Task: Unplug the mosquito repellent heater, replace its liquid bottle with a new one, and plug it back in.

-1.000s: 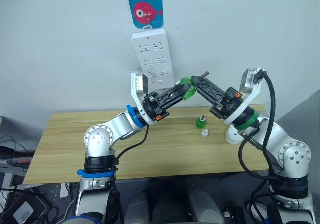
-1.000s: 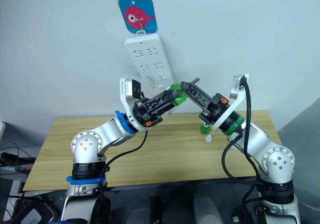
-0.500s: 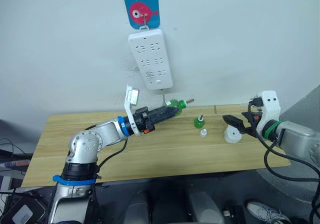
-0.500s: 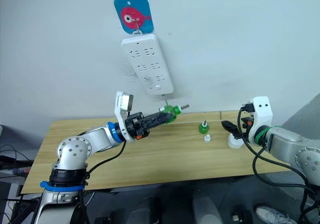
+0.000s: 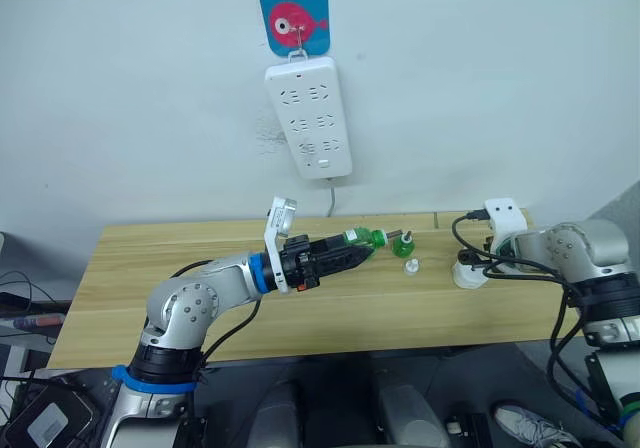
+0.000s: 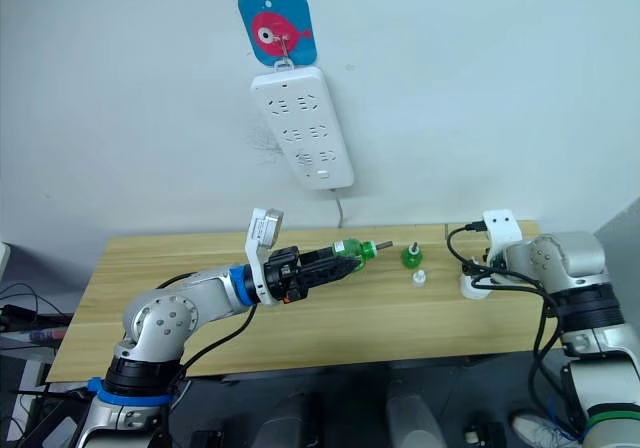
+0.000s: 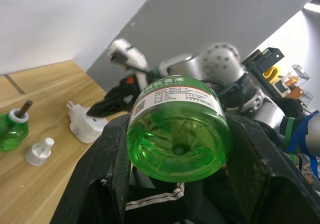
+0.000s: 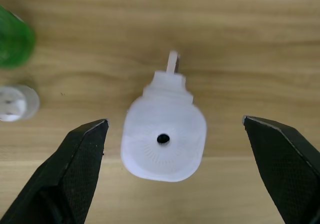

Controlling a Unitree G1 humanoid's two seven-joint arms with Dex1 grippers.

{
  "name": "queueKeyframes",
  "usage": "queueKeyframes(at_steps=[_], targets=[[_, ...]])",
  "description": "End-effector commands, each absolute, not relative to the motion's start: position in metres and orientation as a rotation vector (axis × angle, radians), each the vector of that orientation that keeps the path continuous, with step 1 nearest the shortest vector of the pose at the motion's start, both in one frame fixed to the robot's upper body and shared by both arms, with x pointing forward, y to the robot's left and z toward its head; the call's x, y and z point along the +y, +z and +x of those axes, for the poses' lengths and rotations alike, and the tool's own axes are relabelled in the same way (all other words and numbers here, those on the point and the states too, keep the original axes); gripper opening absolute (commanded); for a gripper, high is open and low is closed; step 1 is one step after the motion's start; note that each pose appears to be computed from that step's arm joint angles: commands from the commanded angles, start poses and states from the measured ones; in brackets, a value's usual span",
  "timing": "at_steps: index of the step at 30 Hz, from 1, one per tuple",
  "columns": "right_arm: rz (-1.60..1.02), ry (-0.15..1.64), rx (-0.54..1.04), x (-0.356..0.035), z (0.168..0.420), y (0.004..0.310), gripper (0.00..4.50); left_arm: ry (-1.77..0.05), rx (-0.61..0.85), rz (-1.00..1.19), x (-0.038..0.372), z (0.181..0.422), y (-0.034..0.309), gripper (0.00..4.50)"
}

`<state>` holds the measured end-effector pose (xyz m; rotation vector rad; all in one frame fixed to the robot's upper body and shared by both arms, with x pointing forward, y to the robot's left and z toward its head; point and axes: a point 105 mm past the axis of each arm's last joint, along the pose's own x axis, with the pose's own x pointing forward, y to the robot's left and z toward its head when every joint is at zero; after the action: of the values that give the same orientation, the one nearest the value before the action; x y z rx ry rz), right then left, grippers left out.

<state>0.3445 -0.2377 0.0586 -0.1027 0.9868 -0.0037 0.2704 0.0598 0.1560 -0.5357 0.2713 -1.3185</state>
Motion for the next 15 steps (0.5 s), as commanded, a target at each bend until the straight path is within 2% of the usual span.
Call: queueKeyframes(at_steps=[1,9,12,15], targets=[[-0.083,-0.031,0.99,-0.242,0.349,0.06,4.5,-1.343,0.219,-0.516,0.058,0.265,0.165,2.3],[-0.05,-0.057,1.005,-0.242,0.356,0.046,4.5,-1.334,0.215,-0.515,0.06,0.265,0.164,2.3],[-0.025,-0.055,1.024,-0.242,0.355,0.043,3.9,-1.334,0.219,-0.513,0.059,0.265,0.163,2.3],[-0.002,-0.048,1.035,-0.241,0.353,0.042,2.94,-1.336,0.222,-0.514,0.059,0.266,0.162,2.3]])
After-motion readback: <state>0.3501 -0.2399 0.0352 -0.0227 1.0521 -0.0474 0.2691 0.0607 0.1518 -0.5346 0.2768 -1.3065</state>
